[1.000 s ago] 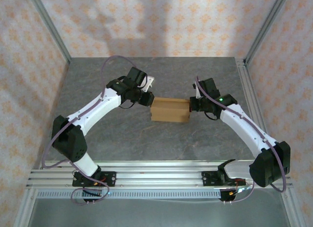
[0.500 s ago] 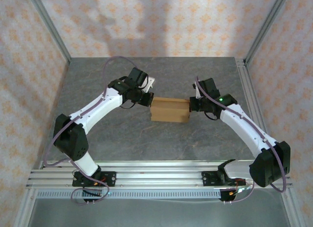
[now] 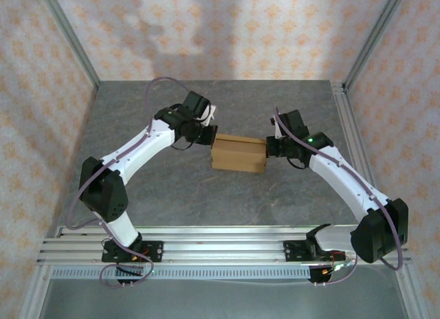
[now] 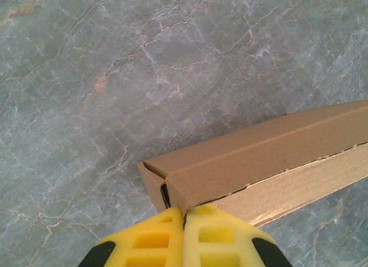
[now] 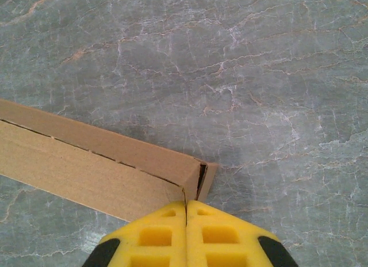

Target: Fold the paper box

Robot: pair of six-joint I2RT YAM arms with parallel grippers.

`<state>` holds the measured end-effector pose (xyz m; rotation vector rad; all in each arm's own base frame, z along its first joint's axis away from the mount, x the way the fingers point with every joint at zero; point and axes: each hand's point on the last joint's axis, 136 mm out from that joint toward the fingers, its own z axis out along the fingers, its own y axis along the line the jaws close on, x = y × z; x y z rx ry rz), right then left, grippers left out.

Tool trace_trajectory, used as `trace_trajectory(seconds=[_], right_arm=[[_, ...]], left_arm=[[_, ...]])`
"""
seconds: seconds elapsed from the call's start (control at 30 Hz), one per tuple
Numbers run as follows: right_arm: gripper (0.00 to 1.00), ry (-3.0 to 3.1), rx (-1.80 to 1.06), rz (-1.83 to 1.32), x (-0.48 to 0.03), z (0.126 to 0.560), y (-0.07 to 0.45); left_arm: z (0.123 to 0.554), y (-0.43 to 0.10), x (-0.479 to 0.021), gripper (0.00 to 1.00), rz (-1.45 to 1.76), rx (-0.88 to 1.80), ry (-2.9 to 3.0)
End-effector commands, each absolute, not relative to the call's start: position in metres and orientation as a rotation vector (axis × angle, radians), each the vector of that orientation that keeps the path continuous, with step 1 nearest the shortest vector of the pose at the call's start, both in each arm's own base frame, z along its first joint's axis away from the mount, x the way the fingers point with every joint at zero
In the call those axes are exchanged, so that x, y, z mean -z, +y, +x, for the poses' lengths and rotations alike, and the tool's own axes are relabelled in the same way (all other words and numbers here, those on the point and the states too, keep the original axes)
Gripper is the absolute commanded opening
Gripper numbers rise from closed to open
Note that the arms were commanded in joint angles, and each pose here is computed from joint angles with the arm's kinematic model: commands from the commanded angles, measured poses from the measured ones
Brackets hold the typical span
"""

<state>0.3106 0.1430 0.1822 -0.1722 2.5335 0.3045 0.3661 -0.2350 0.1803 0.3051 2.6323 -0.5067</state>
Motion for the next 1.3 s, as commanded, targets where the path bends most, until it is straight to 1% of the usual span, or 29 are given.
trace_trajectory(seconds=[0.0, 0.4, 0.7, 0.73, 0.8, 0.87, 0.93, 1.0, 1.03, 1.07, 1.1, 1.2, 1.27], right_arm=[[0.00, 2.549, -0.280, -0.195, -0.182, 0.309, 0.143], [0.00, 2.540, -0.320, -0.202, -0.161, 0.305, 0.147], [0.00, 2.516, -0.339, -0.230, -0.147, 0.293, 0.144], [0.02, 2.509, -0.350, -0.232, -0.148, 0.292, 0.145], [0.12, 2.484, -0.375, -0.236, -0.154, 0.293, 0.148], [0.21, 2.404, -0.397, -0.236, -0.175, 0.295, 0.148], [0.36, 2.339, -0.388, -0.226, -0.192, 0.298, 0.146], [0.54, 2.269, -0.386, -0.204, -0.209, 0.301, 0.142], [0.61, 2.242, -0.394, -0.191, -0.215, 0.302, 0.142], [0.64, 2.214, -0.406, -0.176, -0.222, 0.303, 0.142], [0.66, 2.192, -0.418, -0.157, -0.228, 0.305, 0.142], [0.67, 2.148, -0.440, -0.087, -0.239, 0.311, 0.141], [0.67, 2.137, -0.415, 0.014, -0.242, 0.319, 0.133]], left_arm=[[0.366, -0.236, -0.181, 0.00, 0.237, 0.511, 2.660], [0.360, -0.236, -0.146, 0.00, 0.232, 0.467, 2.674], [0.351, -0.231, -0.132, 0.00, 0.222, 0.466, 2.663], [0.350, -0.231, -0.131, 0.00, 0.223, 0.468, 2.661], [0.347, -0.233, -0.130, 0.00, 0.248, 0.466, 2.655], [0.344, -0.234, -0.128, 0.00, 0.269, 0.468, 2.652], [0.344, -0.234, -0.127, 0.00, 0.273, 0.462, 2.647], [0.344, -0.234, -0.127, 0.00, 0.278, 0.458, 2.641], [0.344, -0.235, -0.127, 0.00, 0.279, 0.458, 2.638], [0.344, -0.236, -0.128, 0.00, 0.285, 0.461, 2.633], [0.344, -0.236, -0.128, 0.00, 0.287, 0.461, 2.629], [0.343, -0.236, -0.127, 0.00, 0.296, 0.457, 2.629], [0.342, -0.235, -0.126, 0.00, 0.299, 0.451, 2.632]])
